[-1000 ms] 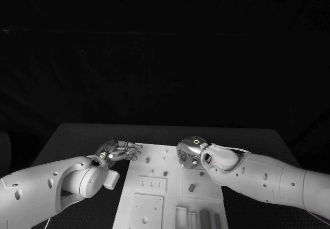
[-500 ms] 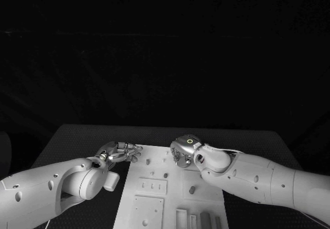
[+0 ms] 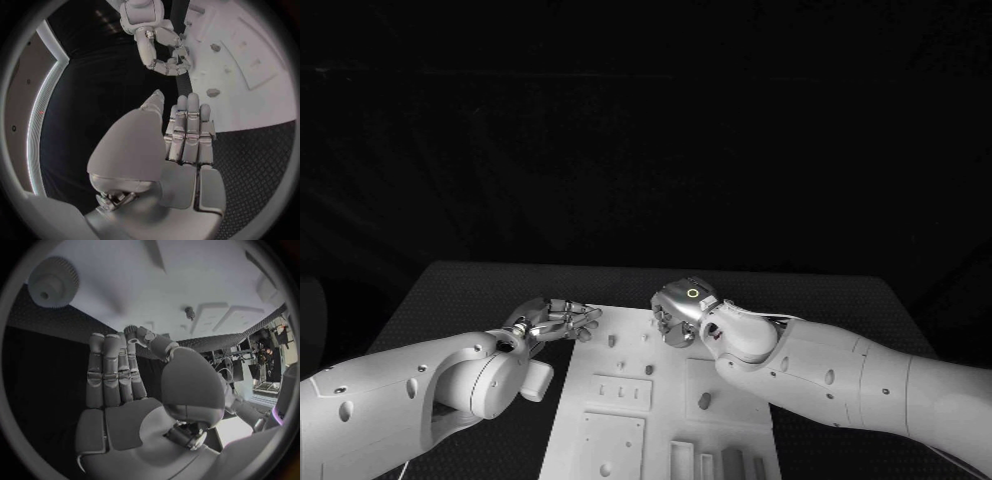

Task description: Assemble the parts on the task board

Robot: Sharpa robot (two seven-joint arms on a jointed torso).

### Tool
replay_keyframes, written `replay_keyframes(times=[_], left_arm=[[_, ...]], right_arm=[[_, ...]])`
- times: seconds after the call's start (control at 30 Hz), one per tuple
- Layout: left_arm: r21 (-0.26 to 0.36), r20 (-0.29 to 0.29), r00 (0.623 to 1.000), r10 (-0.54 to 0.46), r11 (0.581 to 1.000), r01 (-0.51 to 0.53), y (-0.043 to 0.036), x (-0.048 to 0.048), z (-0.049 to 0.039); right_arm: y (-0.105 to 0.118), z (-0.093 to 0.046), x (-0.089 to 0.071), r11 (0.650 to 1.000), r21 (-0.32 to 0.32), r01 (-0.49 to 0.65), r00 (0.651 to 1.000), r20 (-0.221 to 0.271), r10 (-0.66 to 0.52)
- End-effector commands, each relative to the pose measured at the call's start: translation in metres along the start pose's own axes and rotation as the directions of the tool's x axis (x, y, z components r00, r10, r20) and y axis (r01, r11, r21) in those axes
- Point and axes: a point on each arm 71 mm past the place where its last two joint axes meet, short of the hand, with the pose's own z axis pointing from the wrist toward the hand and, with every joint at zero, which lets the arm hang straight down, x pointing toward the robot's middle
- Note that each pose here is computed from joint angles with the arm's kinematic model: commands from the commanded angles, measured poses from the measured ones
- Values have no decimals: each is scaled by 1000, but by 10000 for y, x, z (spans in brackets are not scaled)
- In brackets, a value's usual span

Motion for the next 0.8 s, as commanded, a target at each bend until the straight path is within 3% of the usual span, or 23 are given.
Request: replay_keyframes(times=[0.03, 0.8], left_arm=[[18, -12, 1000, 3, 1000, -3, -36, 23, -3], [41, -17, 1000, 14, 999, -13, -160, 37, -2]], right_arm=[[4, 26, -60, 1000, -1, 22, 999, 32, -22], [65, 152, -49, 999, -7, 39, 999, 39, -38]])
